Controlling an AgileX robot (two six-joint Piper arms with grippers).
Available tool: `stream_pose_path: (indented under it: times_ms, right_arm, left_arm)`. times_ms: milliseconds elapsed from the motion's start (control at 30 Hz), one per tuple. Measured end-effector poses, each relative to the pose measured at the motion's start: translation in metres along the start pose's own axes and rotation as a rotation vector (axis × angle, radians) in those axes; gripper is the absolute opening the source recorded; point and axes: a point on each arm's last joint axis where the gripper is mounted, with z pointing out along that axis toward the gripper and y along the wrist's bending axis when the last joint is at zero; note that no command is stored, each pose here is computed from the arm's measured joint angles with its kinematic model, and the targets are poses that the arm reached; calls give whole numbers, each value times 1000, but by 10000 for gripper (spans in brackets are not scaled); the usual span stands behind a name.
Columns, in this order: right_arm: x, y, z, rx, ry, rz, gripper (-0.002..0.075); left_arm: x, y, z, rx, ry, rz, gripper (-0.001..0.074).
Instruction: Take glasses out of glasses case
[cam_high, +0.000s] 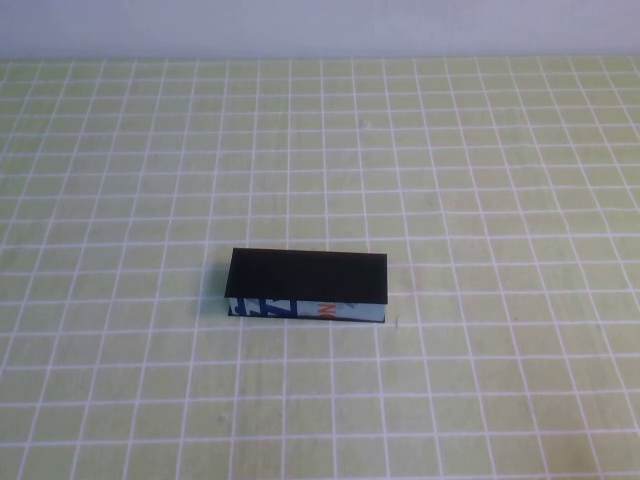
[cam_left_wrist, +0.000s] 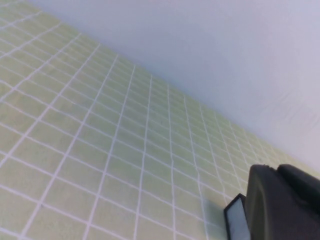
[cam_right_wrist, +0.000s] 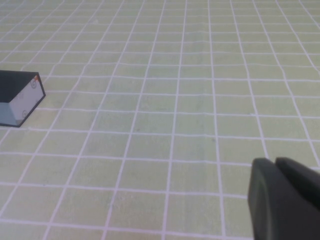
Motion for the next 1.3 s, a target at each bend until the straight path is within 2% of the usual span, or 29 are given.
stream_pose_path:
  times_ms: [167,400,500,600,800,1000,1300]
  right_arm:
    - [0,0,0,0,0,0,-18]
    - [0,0,0,0,0,0,-18]
    - [0,0,0,0,0,0,-18]
    - [0,0,0,0,0,0,-18]
    - [0,0,0,0,0,0,-18]
    - [0,0,0,0,0,0,-18]
    - [0,0,0,0,0,0,-18]
  left_arm:
    - [-5,-10,0,12,93,-82,-4]
    - [-51,-55,25,33,472,127,-4]
    - [-67,-69,53,51,661,218,-4]
    - [-81,-81,85,114,792,310,-4]
    - [-96,-96,160,252,867,347,-4]
    - [-80,-98,239,349,902,338,-4]
    - [-15,-108,324,459,1036,385,-4]
